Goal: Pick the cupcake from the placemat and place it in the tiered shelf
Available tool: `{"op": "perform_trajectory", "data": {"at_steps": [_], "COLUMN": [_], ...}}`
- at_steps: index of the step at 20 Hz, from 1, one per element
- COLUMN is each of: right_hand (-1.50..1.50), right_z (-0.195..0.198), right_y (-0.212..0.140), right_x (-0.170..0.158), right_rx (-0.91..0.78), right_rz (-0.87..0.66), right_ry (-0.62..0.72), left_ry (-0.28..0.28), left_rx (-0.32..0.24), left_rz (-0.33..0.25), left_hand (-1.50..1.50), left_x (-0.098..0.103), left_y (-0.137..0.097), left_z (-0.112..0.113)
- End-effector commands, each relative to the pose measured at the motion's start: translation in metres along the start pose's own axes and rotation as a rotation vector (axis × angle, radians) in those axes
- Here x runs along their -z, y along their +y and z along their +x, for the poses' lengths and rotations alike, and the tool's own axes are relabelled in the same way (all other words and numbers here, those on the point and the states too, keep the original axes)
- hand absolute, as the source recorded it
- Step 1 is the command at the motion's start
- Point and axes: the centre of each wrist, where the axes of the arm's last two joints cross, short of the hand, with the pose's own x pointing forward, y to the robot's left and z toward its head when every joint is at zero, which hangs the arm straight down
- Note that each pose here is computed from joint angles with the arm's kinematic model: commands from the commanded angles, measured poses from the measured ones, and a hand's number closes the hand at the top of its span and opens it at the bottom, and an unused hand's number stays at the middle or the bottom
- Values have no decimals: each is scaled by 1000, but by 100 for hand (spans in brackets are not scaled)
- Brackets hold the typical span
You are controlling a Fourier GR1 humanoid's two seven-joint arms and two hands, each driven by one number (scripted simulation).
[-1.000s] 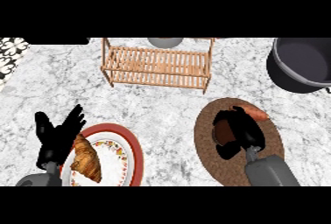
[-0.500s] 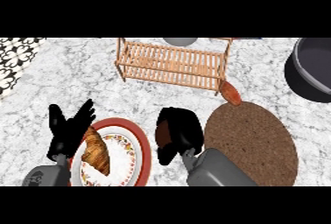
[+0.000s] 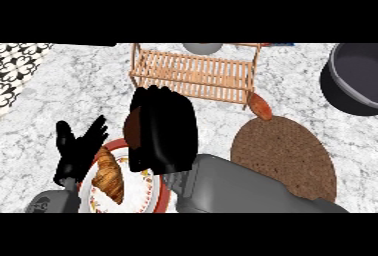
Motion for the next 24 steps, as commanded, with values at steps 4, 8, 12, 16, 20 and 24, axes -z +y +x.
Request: {"op": "perform_trajectory", "data": {"at_steps": [4,8,12,16,20,24], "right_hand": [150,150,150,150,150,150], "right_z": [65,93,107,117,126,110], "right_y": [-53,-87,-113,-123,-161,-158], "right_x": [7,20,40,59,72,105], "right_rx": [47,37,95,95,96,65], "right_rz": [-160,-210,-241,-294,-289,-278], "right_ry": [146,155,179,204,208,223], "left_ry": [9,19,29,20,0,4], "left_rx": [-18,-22,-16,-26,-41,-37], "left_rz": [29,27,51,30,43,53], "left_hand": [0,0,0,0,0,0], "left_x": [0,-5,-2,-12,-11,-7], "left_y": [8,11,14,10,14,15], "left_z": [0,-3,-1,-1,-6,1]}}
